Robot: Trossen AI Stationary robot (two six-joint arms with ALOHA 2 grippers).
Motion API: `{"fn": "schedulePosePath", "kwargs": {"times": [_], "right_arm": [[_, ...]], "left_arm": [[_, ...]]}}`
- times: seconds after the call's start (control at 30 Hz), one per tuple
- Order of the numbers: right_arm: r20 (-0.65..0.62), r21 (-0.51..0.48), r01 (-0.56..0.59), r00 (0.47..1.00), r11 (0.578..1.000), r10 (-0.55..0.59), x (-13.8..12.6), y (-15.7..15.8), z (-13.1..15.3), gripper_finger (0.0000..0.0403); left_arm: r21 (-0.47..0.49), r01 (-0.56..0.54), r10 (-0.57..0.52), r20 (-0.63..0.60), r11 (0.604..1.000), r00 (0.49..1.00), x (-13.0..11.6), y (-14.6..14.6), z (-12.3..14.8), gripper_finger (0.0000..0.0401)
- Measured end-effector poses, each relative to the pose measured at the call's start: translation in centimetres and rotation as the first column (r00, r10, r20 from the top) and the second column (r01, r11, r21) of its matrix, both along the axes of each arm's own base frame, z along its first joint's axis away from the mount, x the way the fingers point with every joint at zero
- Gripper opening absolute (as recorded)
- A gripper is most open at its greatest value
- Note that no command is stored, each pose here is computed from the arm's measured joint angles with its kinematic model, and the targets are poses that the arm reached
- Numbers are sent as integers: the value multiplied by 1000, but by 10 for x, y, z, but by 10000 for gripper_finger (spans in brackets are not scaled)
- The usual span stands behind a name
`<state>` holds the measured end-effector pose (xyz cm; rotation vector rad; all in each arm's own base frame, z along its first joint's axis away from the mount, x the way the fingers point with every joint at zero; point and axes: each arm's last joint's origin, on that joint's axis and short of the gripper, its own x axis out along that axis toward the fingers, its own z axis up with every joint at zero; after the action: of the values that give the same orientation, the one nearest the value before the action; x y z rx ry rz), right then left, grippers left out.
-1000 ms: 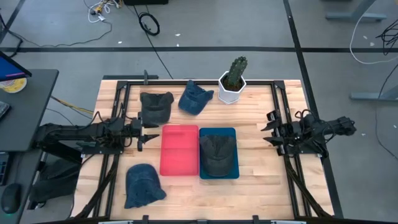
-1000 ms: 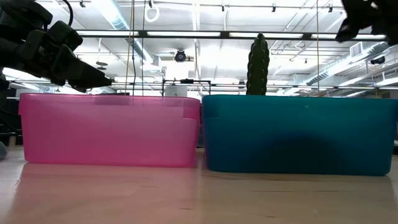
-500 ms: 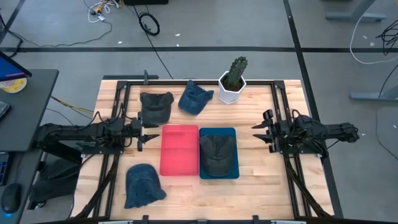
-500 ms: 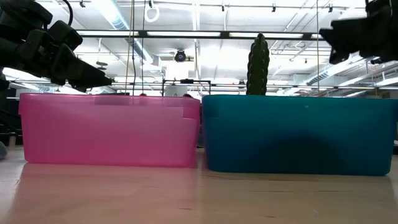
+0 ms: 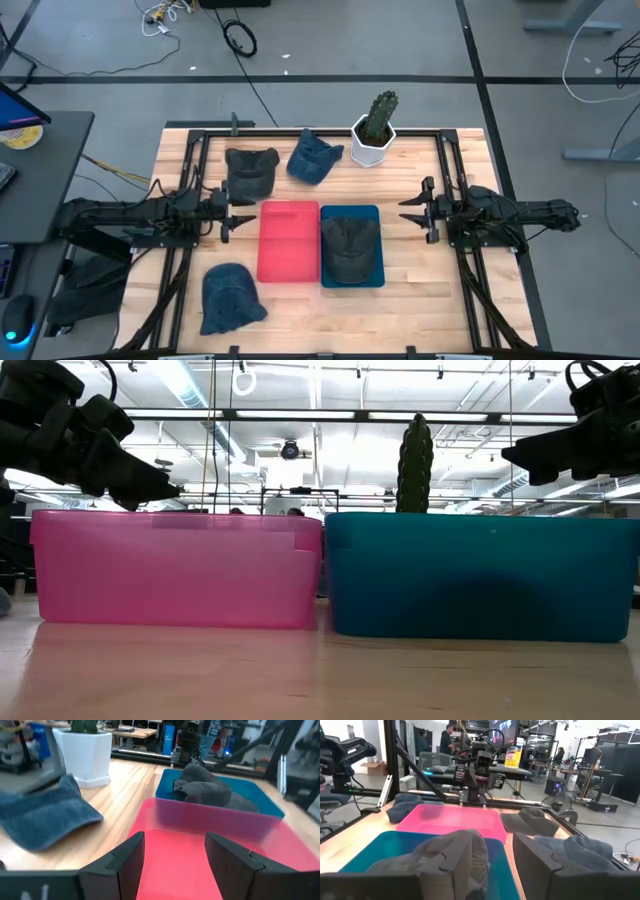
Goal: Pick & Place hat
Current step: Put the black cap into the blue bin
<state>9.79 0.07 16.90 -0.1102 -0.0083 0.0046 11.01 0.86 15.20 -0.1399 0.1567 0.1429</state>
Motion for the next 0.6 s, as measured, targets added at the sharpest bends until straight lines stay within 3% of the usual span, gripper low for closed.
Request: {"fn": "schedulePosePath", "kwargs": {"times": [0.1,0.2,0.47,0.6], "right_arm": [[0,-2,0,1000,1000,0,0,0,0,148],[0,-3,0,1000,1000,0,0,0,0,148],[0,-3,0,1000,1000,0,0,0,0,148],[0,-3,0,1000,1000,0,0,0,0,148]], "left_arm": [[-111,-18,20,14,994,1000,0,0,0,213],[-161,-21,30,50,987,998,0,0,3,213],[-297,33,59,296,954,953,1,0,26,213],[-187,-94,160,378,978,912,-2,4,39,213]]}}
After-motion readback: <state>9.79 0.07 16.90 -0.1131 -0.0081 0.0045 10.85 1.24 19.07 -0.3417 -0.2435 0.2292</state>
